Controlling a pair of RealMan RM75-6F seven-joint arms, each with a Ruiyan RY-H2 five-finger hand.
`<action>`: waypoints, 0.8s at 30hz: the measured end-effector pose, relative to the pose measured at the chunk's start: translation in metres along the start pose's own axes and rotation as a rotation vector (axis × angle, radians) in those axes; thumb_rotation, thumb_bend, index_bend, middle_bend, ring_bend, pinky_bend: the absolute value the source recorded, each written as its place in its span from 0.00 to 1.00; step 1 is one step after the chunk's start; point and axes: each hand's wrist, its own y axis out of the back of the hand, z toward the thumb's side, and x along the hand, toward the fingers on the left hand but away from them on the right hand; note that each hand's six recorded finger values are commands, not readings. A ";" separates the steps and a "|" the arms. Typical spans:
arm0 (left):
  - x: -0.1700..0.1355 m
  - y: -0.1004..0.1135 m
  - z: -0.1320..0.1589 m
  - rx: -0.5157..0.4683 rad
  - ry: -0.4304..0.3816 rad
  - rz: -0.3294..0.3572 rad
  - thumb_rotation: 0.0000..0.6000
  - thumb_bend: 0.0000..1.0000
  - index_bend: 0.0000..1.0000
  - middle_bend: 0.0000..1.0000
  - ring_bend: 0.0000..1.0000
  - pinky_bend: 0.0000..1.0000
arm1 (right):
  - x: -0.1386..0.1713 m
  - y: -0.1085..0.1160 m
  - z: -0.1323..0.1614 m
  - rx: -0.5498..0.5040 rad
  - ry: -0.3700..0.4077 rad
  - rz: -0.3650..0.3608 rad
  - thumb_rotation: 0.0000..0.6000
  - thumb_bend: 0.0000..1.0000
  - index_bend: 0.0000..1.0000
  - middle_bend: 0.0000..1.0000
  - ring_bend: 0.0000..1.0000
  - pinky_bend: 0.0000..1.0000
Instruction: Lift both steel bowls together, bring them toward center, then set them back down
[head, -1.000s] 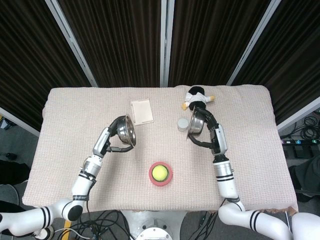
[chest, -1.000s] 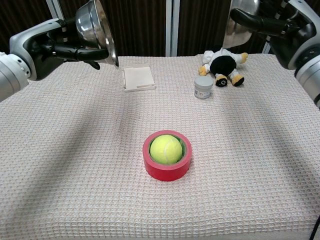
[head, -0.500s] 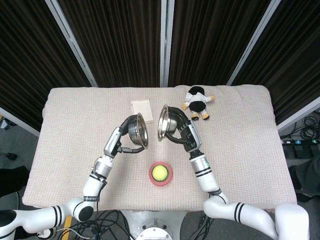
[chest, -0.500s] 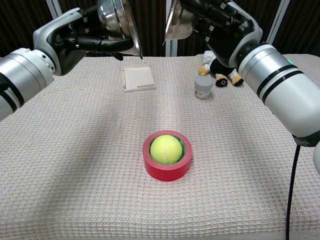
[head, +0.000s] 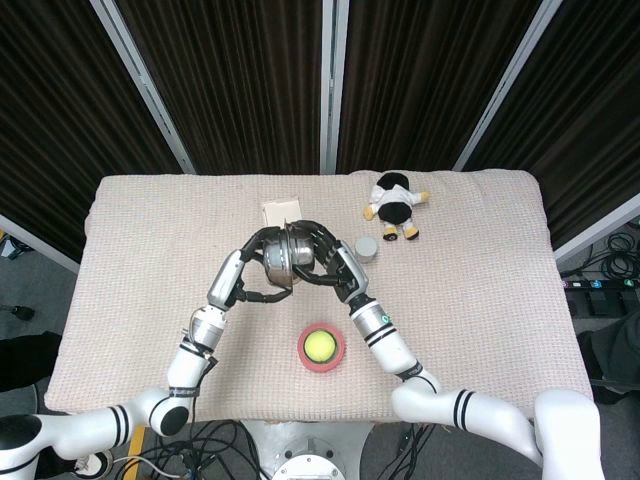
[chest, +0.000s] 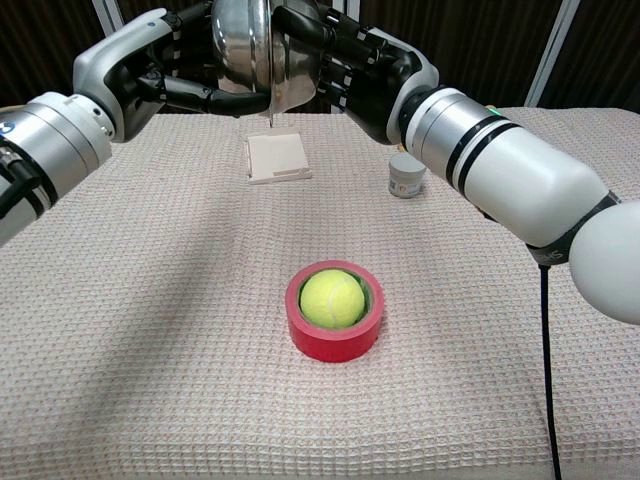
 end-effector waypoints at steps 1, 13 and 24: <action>-0.001 0.002 -0.001 -0.005 0.001 0.006 1.00 0.26 0.39 0.36 0.29 0.48 | 0.001 0.001 0.001 -0.004 0.006 -0.005 1.00 0.22 0.39 0.30 0.23 0.35; -0.004 0.012 -0.005 -0.039 0.004 0.024 1.00 0.26 0.39 0.36 0.29 0.48 | 0.003 0.005 0.009 -0.041 0.027 -0.007 1.00 0.22 0.39 0.31 0.24 0.36; -0.001 0.023 -0.007 -0.038 0.005 0.052 1.00 0.26 0.39 0.36 0.29 0.48 | -0.002 0.001 0.006 -0.051 0.028 -0.006 1.00 0.23 0.39 0.31 0.24 0.36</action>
